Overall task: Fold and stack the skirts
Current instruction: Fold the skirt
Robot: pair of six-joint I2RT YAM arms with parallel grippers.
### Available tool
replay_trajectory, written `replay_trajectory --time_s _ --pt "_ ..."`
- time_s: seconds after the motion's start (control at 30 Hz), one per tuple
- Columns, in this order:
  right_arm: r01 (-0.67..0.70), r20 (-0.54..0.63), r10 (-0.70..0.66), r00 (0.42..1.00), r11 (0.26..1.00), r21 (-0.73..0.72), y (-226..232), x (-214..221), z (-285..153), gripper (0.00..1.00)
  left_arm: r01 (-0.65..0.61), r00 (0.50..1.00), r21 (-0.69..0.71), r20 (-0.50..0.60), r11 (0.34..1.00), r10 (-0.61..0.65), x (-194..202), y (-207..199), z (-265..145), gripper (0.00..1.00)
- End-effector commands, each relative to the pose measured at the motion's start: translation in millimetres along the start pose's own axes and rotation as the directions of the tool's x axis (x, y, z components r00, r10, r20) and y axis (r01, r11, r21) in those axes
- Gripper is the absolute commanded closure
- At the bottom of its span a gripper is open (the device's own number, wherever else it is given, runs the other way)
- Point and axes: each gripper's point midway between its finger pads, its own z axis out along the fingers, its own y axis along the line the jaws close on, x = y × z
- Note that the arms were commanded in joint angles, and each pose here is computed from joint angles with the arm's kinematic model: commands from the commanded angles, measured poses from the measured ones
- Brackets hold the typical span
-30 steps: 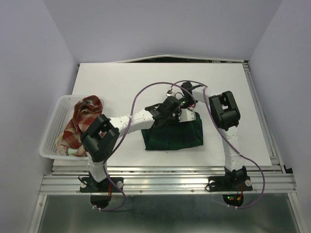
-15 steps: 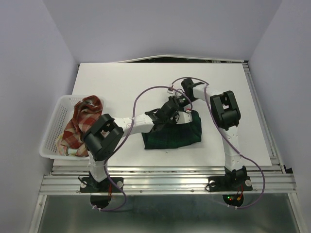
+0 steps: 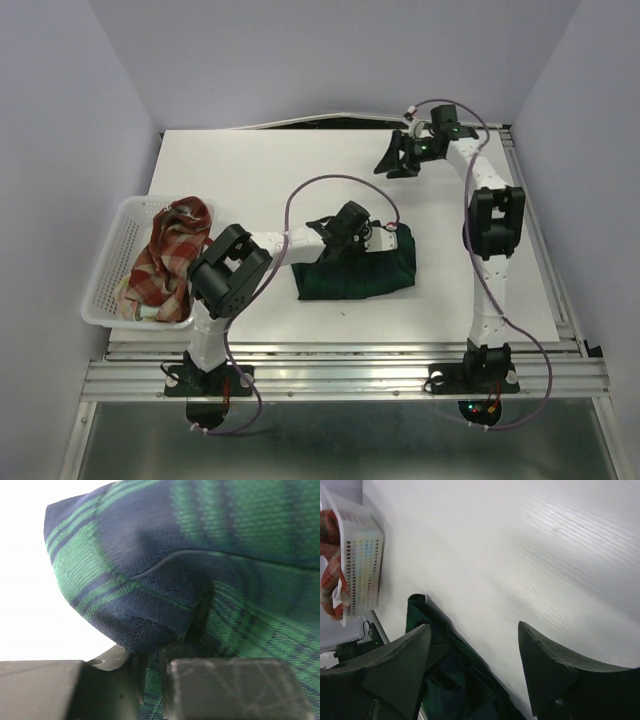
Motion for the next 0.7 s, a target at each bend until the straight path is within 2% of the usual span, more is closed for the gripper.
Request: replay_trajectory --time_s 0.0,0.13,0.17,0.2,0.27,0.33,0.43,0.5,0.67 --pt "0.082 0.115 -0.085 0.990 0.996 0.028 27 -25 -70 0.23 0.083 0.994 0.269 -0.096 0.960 -0.059 37 -48 15 0.72" --pt "0.201 0.118 -0.203 0.972 0.979 0.027 65 -2 -101 0.20 0.129 0.988 0.345 -0.128 0.930 -0.089 43 -44 21 0.61" --pt "0.266 0.149 -0.267 0.952 0.964 0.026 89 -1 -118 0.19 0.141 0.987 0.369 -0.125 0.919 -0.101 42 -45 22 0.59" --pt "0.250 0.131 -0.249 0.960 0.968 0.012 90 14 -118 0.19 0.165 0.982 0.385 -0.144 0.908 -0.118 47 -41 25 0.58" --pt "0.321 0.153 -0.315 0.937 0.947 -0.016 119 28 -136 0.19 0.186 0.980 0.425 -0.146 0.886 -0.135 47 -42 26 0.55" --pt "0.309 0.133 -0.298 0.945 0.949 -0.068 127 54 -137 0.20 0.226 0.971 0.447 -0.177 0.866 -0.162 53 -38 30 0.53" --pt "0.348 0.140 -0.330 0.933 0.928 -0.134 153 83 -147 0.33 0.270 0.959 0.470 -0.204 0.840 -0.195 57 -33 35 0.53" --pt "0.351 0.087 -0.341 0.936 0.916 -0.193 163 116 -131 0.42 0.311 0.947 0.481 -0.229 0.820 -0.224 62 -31 34 0.52" --pt "0.335 -0.006 -0.347 0.938 0.911 -0.239 176 170 -91 0.49 0.379 0.925 0.502 -0.241 0.777 -0.295 58 -22 40 0.52"
